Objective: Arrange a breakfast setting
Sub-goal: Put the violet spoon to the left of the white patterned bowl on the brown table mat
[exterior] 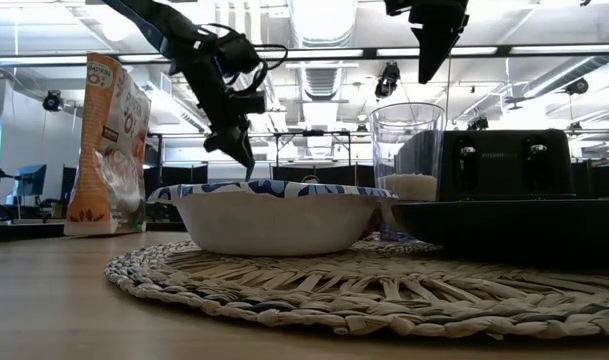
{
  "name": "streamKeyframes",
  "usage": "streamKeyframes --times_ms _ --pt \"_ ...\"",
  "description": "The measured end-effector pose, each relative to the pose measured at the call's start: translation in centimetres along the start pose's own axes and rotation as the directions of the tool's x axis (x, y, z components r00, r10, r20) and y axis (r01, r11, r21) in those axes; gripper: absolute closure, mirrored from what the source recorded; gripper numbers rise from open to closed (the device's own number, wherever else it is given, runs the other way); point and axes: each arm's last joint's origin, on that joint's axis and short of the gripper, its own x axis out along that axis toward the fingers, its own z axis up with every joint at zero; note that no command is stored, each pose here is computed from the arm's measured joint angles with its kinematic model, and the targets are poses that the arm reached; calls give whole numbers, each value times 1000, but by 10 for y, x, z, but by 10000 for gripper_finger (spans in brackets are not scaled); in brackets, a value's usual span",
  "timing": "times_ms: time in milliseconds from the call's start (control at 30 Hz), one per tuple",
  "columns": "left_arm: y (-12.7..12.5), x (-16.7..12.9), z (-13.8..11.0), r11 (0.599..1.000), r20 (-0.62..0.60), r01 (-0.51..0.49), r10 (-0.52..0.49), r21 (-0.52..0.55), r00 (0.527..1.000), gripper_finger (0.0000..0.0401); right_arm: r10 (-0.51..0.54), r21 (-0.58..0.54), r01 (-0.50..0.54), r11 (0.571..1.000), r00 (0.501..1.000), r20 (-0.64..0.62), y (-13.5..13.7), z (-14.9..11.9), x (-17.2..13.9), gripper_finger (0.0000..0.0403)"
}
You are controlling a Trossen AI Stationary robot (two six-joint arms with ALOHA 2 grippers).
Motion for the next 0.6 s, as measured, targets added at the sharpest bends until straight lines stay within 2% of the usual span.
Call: streamKeyframes --times_ms 333,467,600 --pt "-4 22 -4 1000 -41 26 -26 11 999 292 0 0 0 1000 1000 0 0 0 0 115" --pt "-3 23 -6 1000 -49 26 -26 10 998 324 0 0 0 1000 1000 0 0 0 0 118" --pt "-2 24 -7 1000 -52 24 -23 13 998 377 0 0 0 1000 1000 0 0 0 0 119"
